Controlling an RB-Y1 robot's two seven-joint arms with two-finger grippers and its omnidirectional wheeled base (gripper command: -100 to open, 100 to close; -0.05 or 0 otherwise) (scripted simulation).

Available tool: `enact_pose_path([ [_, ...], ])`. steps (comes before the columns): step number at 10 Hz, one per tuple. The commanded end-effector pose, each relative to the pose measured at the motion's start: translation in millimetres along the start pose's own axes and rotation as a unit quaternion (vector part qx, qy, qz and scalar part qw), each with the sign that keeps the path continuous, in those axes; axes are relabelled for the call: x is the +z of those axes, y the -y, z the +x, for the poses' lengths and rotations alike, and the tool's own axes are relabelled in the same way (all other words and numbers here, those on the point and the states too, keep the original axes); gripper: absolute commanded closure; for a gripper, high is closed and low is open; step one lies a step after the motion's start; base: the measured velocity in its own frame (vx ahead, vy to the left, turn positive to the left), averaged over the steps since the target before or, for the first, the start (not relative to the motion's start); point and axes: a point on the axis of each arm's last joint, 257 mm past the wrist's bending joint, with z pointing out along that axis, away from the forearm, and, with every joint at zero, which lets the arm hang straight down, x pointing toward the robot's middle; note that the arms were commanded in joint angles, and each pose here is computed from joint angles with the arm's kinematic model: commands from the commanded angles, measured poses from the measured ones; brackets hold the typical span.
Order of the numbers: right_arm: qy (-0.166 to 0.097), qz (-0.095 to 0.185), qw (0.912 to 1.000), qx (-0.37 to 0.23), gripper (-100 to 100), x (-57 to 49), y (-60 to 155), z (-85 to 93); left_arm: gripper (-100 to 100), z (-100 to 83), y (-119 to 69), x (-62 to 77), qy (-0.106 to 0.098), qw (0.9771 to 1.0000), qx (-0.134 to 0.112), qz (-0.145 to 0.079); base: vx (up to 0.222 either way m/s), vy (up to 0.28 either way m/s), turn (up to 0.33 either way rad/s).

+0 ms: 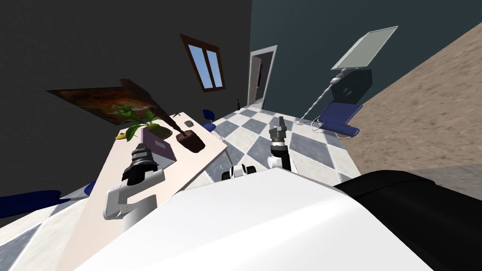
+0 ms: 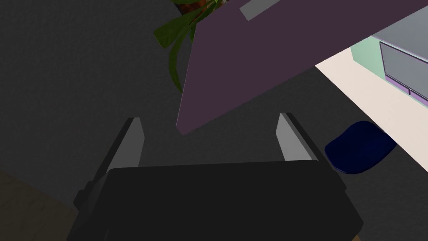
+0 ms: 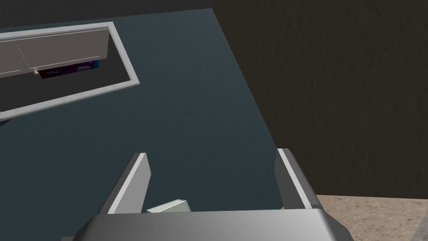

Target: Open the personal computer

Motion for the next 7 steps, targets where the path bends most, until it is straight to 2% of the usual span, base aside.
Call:
enact_pose_path([
  [1,0.0,0.0,1.0,0.0,0,0.0,0,0.0,-100,-5.0,-6.1,3.5,0.006,0.9999,0.004,-0.012,0.019,-0.015,-0.016],
  [2,0.0,0.0,1.0,0.0,0,0.0,0,0.0,-100,-12.5,-9.1,10.2,0.02,0.9996,0.006,-0.02,-0.05,0.019,-0.211],
  [6,0.0,0.0,1.0,0.0,0,0.1,0,0.0,-100,-25.0,-13.7,21.7,0.045,0.9984,0.007,-0.035,-0.089,0.046,-0.155],
  [7,0.0,0.0,1.0,0.0,0,0.1,0,0.0,-100,-30.2,-16.5,26.9,0.056,0.9975,0.006,-0.043,-0.095,0.053,-0.225],
])
